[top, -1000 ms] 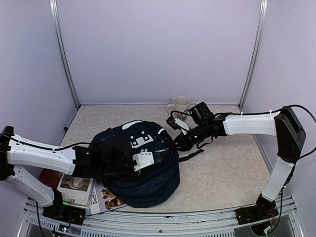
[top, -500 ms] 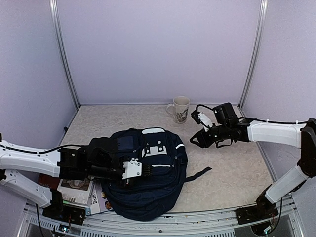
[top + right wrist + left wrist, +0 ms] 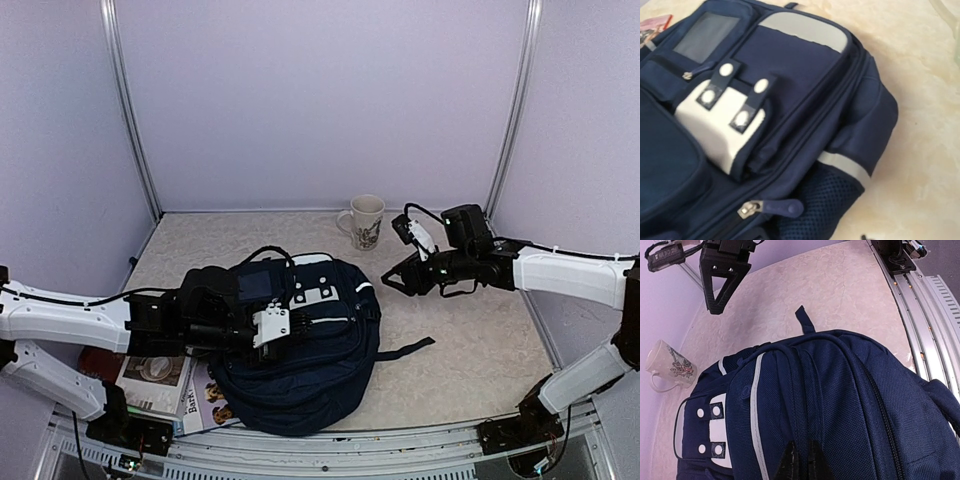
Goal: Pack the student bag
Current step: Place the largest pocket of the bag in the student bag, then pick up the student bag from the center of the board.
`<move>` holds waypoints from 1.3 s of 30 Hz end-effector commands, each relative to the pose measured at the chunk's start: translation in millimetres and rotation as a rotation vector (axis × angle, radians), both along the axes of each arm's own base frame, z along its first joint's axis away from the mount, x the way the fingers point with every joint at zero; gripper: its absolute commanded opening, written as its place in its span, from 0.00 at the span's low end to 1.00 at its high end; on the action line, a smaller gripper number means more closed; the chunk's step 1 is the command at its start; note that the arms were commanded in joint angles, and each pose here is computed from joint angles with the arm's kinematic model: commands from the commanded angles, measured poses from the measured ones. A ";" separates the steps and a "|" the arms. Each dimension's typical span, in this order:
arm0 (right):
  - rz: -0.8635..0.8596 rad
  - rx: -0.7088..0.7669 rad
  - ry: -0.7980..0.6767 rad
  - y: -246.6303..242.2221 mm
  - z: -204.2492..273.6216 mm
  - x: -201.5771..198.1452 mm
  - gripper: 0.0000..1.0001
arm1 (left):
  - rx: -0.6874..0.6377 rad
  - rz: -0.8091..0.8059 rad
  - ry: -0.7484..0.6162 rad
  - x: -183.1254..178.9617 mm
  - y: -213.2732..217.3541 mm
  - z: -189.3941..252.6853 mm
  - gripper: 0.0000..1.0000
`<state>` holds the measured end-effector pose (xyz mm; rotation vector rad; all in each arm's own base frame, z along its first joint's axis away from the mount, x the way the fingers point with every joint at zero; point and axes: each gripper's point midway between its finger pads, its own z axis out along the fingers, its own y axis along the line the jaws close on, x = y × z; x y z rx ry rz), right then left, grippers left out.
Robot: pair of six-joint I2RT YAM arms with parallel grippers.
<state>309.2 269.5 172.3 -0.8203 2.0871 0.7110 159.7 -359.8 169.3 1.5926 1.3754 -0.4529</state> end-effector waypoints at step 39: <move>-0.052 0.045 0.432 38.3 -98.2 -0.3 0.87 | -0.453 1.217 0.637 210.9 177.6 -39.3 0.99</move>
